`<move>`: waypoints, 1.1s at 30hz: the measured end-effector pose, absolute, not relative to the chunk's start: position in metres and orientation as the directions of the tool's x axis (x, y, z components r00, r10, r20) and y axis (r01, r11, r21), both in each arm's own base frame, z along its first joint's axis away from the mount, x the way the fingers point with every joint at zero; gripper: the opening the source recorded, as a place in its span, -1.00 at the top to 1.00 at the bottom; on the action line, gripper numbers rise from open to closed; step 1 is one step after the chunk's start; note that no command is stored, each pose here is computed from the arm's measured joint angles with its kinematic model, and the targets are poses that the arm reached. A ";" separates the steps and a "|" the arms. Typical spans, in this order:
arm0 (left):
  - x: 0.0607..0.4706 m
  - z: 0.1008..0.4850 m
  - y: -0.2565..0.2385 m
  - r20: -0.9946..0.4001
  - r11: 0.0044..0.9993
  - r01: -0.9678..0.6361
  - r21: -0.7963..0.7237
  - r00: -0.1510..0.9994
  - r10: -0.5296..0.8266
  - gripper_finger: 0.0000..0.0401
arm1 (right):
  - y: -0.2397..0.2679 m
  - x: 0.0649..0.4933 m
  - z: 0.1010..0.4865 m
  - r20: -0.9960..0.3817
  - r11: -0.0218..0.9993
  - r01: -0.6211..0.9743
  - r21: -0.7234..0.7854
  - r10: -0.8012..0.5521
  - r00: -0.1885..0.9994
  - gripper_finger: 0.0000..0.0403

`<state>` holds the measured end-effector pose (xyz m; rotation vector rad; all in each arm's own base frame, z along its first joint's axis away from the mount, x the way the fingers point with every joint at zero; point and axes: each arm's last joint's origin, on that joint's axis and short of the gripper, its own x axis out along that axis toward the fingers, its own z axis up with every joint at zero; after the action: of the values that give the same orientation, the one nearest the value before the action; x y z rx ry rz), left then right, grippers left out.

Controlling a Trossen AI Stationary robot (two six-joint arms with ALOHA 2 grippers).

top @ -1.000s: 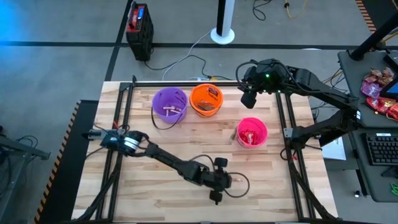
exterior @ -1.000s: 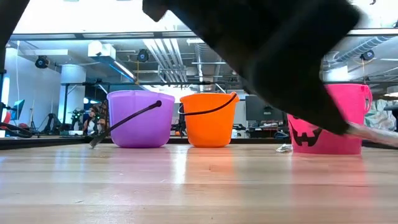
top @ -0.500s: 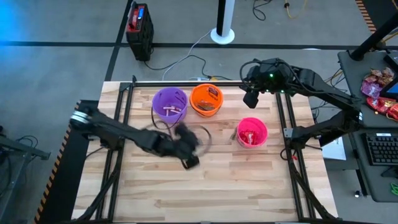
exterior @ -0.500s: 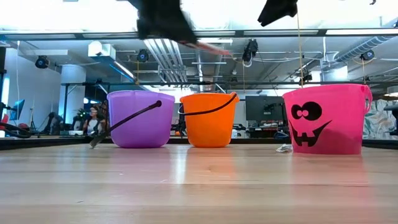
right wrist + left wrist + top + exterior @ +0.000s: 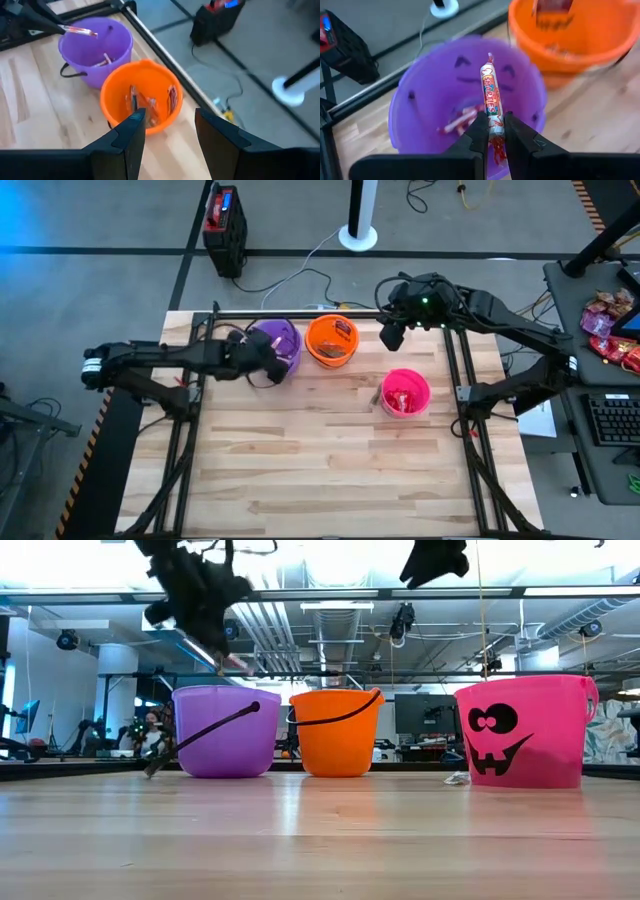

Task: Sort candy by brand, put in halloween buckets
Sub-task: Put the white candy into the violet bucket, then put the green candy into the orange bucket

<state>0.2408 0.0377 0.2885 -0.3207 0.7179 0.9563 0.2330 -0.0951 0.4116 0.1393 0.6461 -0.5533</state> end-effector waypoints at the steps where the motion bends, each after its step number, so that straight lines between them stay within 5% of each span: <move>1: 0.239 0.285 0.042 -0.701 0.563 -0.824 0.066 0.364 0.614 0.90 | -0.095 0.234 0.410 -0.617 0.842 0.539 -0.033 -0.441 0.651 0.18; 11: 0.228 0.263 0.063 -0.809 0.694 -0.707 0.134 0.326 0.489 0.84 | -0.088 0.235 0.385 -0.805 0.780 0.563 0.274 -0.134 0.577 0.19; 33: 0.226 0.261 0.070 -0.793 0.719 -0.651 0.243 0.294 0.534 0.28 | -0.086 0.238 0.378 -0.839 0.659 0.643 0.390 -0.033 0.543 0.33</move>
<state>0.2259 0.0702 0.2610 -0.1351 0.9980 0.7919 0.2377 -0.0860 0.3776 0.7617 0.9200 -0.4508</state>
